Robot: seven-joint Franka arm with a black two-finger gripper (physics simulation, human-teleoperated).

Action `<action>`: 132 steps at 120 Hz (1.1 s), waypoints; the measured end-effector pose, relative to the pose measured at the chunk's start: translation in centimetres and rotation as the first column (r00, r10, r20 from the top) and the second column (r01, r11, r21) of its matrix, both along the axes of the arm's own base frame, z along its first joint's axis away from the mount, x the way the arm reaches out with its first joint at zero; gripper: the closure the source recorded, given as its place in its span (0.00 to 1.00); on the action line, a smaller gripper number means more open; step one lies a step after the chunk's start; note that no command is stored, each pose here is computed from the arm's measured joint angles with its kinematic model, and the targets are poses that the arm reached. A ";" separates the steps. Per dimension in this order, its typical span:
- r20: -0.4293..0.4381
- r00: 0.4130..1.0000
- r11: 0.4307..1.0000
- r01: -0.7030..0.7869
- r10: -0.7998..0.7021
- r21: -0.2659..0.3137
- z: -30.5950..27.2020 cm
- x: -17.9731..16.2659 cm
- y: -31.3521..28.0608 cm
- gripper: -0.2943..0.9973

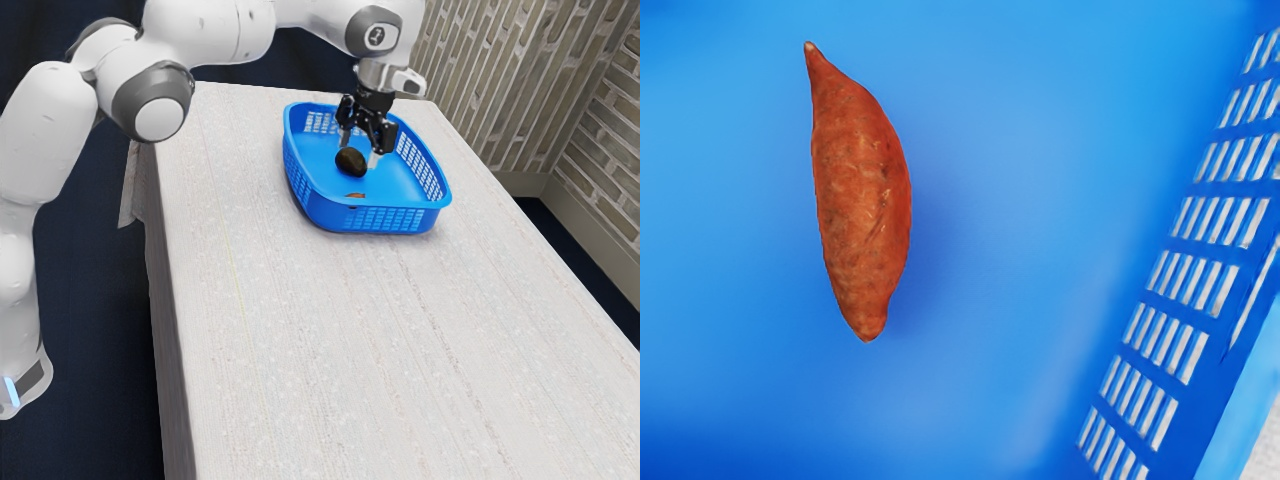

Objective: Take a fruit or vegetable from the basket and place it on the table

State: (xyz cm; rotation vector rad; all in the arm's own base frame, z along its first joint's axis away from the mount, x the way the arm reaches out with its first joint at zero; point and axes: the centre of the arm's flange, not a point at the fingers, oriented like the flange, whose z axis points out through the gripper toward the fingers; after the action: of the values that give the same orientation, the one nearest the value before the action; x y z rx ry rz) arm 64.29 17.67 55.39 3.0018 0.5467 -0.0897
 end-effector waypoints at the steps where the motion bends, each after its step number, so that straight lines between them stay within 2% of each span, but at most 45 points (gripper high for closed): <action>1: 0.003 1.000 1.000 0.001 -0.001 0.001 -0.1 0.2 0.0 0.23; 28: 0.028 1.000 1.000 -0.011 0.011 -0.003 -3.7 3.2 2.7 0.23; 57: 0.027 1.000 0.999 -0.010 0.012 -0.054 -6.8 4.3 3.5 0.23; 79: 0.002 1.000 0.997 -0.014 0.015 -0.078 -8.4 3.6 3.8 0.23; 132: -0.047 0.998 0.995 -0.033 0.029 -0.098 -12.5 3.6 5.7 0.23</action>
State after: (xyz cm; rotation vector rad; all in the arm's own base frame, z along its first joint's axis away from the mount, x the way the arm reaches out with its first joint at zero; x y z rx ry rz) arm 67.89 23.39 42.92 2.9012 0.5755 -0.1782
